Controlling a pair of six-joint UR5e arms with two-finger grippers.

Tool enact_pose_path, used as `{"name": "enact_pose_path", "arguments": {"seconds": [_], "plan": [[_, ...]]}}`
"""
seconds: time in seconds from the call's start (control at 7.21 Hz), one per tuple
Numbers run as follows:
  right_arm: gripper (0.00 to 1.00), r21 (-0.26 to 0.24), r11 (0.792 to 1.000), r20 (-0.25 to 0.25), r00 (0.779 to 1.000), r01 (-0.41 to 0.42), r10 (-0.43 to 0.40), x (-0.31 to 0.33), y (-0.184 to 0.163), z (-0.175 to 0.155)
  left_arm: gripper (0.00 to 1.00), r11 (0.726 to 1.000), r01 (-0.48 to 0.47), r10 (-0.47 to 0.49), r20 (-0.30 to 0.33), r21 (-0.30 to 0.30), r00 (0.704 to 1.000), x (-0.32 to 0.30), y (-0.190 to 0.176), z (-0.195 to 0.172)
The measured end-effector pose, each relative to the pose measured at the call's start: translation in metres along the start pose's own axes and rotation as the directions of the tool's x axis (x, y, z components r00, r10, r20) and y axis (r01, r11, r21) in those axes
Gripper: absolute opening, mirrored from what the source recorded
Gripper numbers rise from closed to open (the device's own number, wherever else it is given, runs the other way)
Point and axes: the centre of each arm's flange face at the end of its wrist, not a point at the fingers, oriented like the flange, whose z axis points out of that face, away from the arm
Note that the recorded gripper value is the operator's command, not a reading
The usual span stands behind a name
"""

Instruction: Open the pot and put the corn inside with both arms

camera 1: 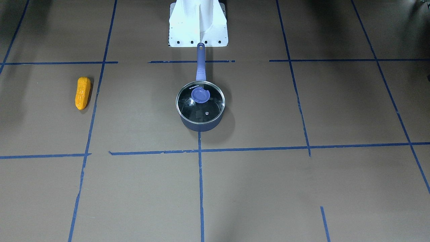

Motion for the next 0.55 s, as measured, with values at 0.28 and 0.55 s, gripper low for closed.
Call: {"name": "enact_pose_path", "arguments": {"seconds": [0.28,0.55], "plan": [[1.00,0.003,1.000,0.004,1.000,0.002,-0.002,-0.001,0.000,0.000,1.00,1.000,-0.012,0.011,-0.028,-0.018,1.000,0.110,-0.022,0.011],[1.00,0.002,1.000,0.021,1.000,0.001,-0.001,-0.002,0.002,0.000,1.00,0.997,0.067,-0.070,-0.106,-0.039,0.992,0.284,-0.052,0.018]]}}
